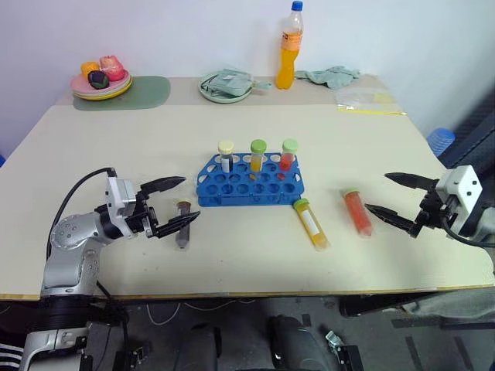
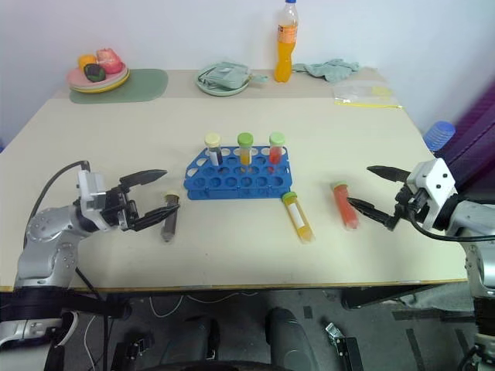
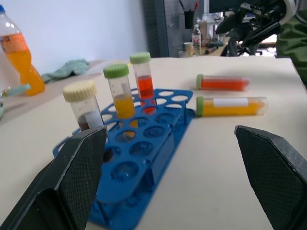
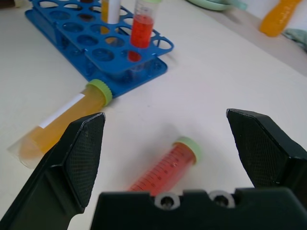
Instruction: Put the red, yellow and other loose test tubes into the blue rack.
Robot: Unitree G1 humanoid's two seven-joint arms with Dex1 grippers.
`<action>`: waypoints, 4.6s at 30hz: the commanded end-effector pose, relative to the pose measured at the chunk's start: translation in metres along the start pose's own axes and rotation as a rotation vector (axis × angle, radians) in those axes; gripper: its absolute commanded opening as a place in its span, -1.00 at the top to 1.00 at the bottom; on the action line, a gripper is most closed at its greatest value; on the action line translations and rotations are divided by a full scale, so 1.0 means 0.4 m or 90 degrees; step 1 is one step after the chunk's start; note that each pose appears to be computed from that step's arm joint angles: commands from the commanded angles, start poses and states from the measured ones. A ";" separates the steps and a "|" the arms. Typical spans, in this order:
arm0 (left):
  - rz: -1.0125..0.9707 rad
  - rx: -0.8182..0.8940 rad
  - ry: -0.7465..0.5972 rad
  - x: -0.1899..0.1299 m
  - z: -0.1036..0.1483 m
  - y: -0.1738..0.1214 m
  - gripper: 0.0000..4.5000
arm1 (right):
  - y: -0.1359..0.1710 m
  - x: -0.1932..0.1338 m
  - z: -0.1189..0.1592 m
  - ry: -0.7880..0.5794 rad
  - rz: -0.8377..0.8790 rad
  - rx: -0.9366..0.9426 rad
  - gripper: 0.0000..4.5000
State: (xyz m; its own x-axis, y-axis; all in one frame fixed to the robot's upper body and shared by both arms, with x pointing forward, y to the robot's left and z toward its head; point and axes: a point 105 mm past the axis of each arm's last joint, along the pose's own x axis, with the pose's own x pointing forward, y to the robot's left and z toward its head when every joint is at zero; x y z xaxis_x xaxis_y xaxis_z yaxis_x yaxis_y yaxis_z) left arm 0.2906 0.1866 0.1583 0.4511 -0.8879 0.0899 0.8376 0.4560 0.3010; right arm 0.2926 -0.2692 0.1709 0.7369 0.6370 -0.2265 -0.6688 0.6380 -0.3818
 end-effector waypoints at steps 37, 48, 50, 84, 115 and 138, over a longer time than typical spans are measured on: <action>-0.014 0.036 -0.078 0.109 0.033 -0.015 -0.95 | -0.092 0.101 -0.001 0.440 -0.212 0.517 -1.00; -0.007 0.031 -0.082 0.103 0.033 -0.031 -0.95 | -0.020 0.121 -0.024 0.482 -0.206 0.443 -1.00; -0.005 0.031 -0.082 0.102 0.035 -0.033 -0.95 | -0.013 0.130 -0.022 0.479 -0.208 0.443 -1.00; 0.019 0.030 -0.073 0.085 0.033 -0.045 -1.00 | 0.016 0.172 -0.050 0.501 -0.262 0.447 0.66; 0.036 0.055 -0.043 0.035 0.063 0.018 -1.00 | 0.205 0.377 0.214 -0.386 -0.252 0.241 0.66; 0.024 0.055 -0.022 0.038 0.093 0.024 -1.00 | 0.193 0.403 0.102 -0.369 -0.320 0.190 0.66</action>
State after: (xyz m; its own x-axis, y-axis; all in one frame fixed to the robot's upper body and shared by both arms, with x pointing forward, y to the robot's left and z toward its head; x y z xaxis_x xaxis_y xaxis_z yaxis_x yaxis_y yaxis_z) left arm 0.2957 0.1714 0.1841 0.4699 -0.8757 0.1108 0.8102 0.4777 0.3397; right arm 0.3587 -0.1017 0.1320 0.8625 0.3137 0.3971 -0.3270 0.9444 -0.0358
